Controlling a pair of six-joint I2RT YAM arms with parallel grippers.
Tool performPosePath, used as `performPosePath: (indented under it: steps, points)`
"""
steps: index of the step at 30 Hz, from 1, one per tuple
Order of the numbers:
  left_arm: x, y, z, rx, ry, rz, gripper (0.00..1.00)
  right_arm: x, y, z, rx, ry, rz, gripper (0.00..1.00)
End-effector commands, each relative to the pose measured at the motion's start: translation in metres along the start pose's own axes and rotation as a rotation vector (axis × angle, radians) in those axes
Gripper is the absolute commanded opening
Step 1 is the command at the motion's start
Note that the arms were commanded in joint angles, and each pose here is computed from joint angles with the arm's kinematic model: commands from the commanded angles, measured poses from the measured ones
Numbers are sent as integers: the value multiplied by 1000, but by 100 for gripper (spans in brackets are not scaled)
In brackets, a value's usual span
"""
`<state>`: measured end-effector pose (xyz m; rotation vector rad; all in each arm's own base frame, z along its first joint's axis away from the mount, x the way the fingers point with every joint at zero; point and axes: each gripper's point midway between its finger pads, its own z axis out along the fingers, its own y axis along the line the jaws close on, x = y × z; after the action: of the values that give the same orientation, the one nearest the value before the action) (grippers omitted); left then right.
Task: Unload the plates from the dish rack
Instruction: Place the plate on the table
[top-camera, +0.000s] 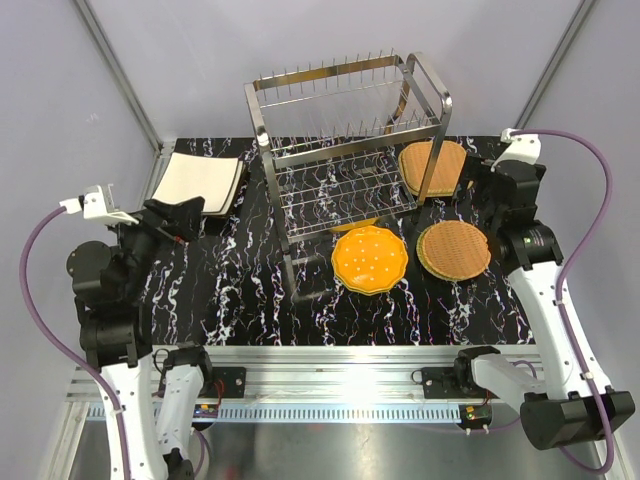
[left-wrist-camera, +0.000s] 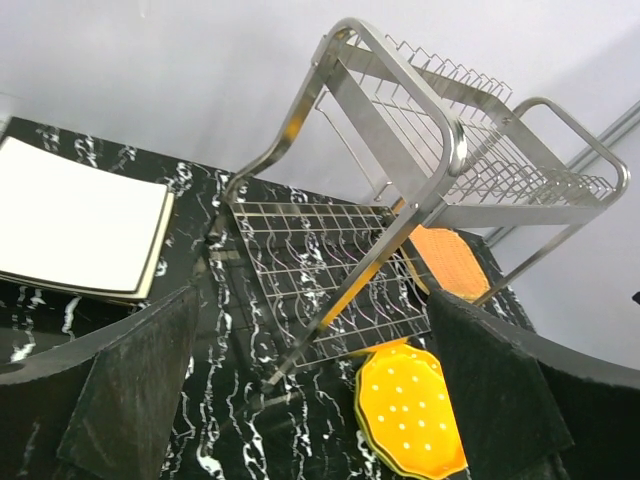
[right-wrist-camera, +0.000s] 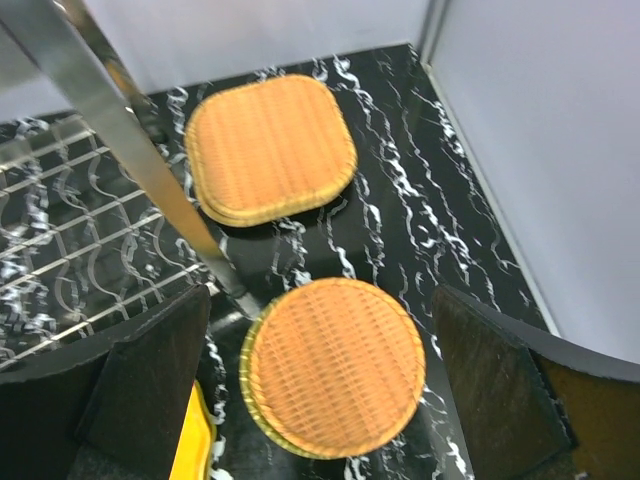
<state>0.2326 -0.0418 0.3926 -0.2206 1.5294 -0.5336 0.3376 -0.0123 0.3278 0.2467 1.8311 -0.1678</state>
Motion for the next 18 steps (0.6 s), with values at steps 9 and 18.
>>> performPosePath:
  steps: [9, 18]
  points:
    - [-6, 6, -12, -50, -29, 84, 99, 7, -19, -2, 88, -4, -29, 100]
    - [-4, 10, -14, -66, -36, 104, 99, 7, -18, -1, 85, -8, -26, 100]
